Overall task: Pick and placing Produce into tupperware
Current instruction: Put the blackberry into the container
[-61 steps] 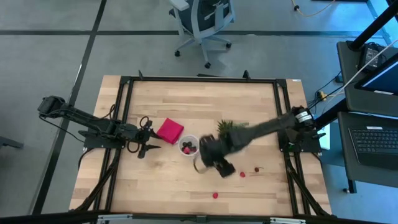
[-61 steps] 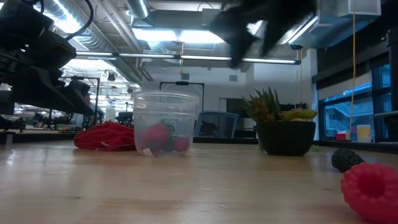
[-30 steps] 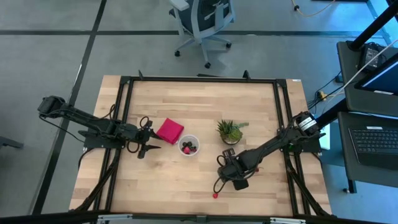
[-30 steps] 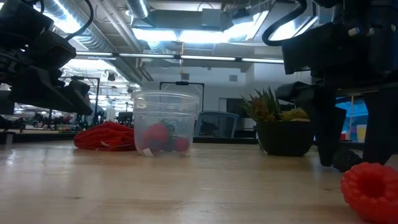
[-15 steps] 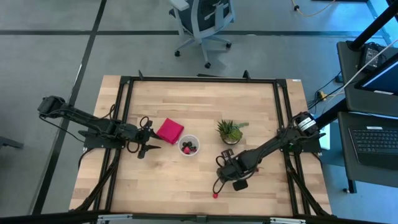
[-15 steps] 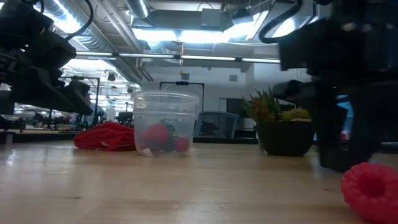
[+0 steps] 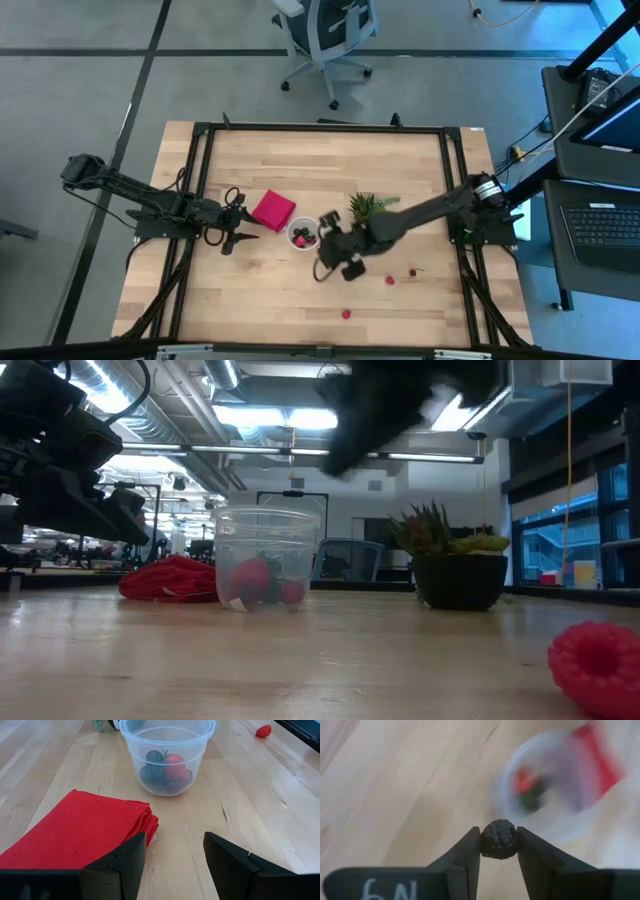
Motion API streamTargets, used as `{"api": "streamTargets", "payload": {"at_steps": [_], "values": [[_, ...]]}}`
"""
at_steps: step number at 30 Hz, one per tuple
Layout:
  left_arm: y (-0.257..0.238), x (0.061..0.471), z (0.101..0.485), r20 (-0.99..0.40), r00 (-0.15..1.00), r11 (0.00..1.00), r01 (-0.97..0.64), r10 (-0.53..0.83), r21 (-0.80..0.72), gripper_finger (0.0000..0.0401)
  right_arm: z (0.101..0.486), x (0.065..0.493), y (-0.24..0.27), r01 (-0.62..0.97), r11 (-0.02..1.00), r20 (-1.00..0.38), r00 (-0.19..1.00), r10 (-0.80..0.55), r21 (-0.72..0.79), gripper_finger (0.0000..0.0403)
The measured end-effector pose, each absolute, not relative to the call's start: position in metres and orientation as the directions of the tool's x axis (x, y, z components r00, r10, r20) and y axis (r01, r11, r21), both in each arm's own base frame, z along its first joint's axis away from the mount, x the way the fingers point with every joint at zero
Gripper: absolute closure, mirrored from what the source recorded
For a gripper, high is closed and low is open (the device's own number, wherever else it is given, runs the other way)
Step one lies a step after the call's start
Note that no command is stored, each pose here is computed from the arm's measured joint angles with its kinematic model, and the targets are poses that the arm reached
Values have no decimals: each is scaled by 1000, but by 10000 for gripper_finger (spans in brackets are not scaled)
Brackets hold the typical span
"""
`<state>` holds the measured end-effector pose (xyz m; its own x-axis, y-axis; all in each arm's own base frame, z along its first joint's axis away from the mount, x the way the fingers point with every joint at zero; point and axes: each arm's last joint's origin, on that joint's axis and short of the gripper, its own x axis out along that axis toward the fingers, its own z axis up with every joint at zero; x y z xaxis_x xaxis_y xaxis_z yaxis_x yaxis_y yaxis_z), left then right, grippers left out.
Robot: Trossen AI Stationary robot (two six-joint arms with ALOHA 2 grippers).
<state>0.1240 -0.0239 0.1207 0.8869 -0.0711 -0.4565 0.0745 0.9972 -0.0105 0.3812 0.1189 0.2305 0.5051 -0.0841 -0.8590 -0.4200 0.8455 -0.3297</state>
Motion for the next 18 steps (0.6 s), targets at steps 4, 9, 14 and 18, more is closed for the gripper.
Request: {"api": "streamTargets", "payload": {"at_steps": [4,9,14,18], "values": [[-24,124,121,-457,887,997,75,-71,-11,209,257,403,100,-372,841,-768,636,-76,-392,289],[-24,124,121,-456,887,997,75,-71,-11,209,265,421,77,-365,838,-676,737,-5,-405,289],[-24,124,121,-456,887,997,75,-71,-11,209,246,432,53,-364,869,-713,701,19,-335,288],[-24,124,121,-457,887,997,75,-72,-11,209,226,440,43,-366,879,-746,666,17,-307,288]]}}
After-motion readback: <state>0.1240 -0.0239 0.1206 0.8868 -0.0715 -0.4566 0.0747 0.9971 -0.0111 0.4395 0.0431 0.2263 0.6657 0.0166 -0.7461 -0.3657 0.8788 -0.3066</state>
